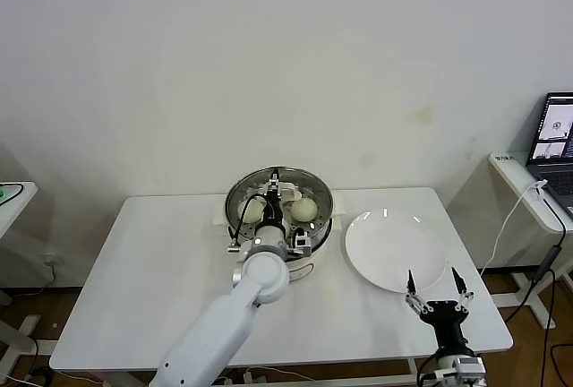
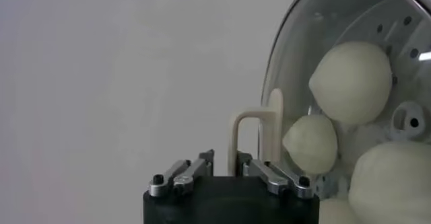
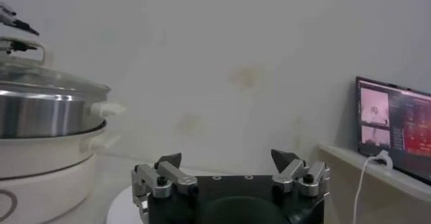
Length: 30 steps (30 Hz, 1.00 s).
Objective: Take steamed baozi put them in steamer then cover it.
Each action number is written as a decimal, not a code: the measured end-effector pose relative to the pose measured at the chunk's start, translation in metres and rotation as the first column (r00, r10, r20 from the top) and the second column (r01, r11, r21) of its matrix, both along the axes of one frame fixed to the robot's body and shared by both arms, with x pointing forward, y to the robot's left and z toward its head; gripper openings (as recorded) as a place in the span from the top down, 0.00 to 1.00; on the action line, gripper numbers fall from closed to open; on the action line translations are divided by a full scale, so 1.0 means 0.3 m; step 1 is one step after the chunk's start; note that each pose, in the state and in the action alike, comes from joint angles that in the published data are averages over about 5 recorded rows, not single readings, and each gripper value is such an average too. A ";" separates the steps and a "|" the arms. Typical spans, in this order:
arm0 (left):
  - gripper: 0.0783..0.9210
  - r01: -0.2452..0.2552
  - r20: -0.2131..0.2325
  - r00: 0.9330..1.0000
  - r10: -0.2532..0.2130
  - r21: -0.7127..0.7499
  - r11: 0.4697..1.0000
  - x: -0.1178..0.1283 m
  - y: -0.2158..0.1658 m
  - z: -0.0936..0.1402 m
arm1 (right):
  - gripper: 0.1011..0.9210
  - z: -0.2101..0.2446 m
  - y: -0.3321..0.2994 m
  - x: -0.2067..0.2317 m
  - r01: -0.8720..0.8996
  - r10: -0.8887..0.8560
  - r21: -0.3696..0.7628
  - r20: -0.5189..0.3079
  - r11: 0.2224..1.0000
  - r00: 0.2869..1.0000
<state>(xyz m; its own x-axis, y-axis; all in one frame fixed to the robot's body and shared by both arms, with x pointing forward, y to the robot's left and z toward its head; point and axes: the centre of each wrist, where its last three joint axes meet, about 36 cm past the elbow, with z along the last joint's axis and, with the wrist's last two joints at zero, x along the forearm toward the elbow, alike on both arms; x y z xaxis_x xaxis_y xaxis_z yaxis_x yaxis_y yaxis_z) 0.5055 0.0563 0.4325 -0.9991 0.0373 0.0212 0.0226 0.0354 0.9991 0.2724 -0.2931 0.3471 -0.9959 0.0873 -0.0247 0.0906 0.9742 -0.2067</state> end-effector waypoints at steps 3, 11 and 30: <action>0.34 -0.001 0.006 1.000 0.001 -0.001 1.000 -0.007 0.007 0.003 | 0.12 0.000 0.002 0.001 -0.002 0.002 0.000 0.000 1.000 1.000; 0.13 0.009 0.017 1.000 -0.009 -0.004 1.000 -0.044 0.026 0.013 | 0.12 -0.001 0.006 0.001 -0.005 0.005 -0.002 -0.002 1.000 1.000; 0.12 0.067 0.054 0.997 -0.061 -0.121 0.990 -0.264 0.162 0.099 | 0.12 -0.006 -0.005 -0.008 -0.003 0.003 -0.003 -0.011 1.000 1.000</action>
<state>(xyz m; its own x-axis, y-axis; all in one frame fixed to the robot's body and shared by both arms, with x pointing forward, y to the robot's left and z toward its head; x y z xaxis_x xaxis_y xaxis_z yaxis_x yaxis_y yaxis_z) 0.4261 0.1048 0.4623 -0.9942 0.1008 -0.0373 -0.0210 0.1582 0.9872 0.2699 -0.2946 0.3454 -0.9964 0.0839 -0.0136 0.0849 0.9739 -0.2106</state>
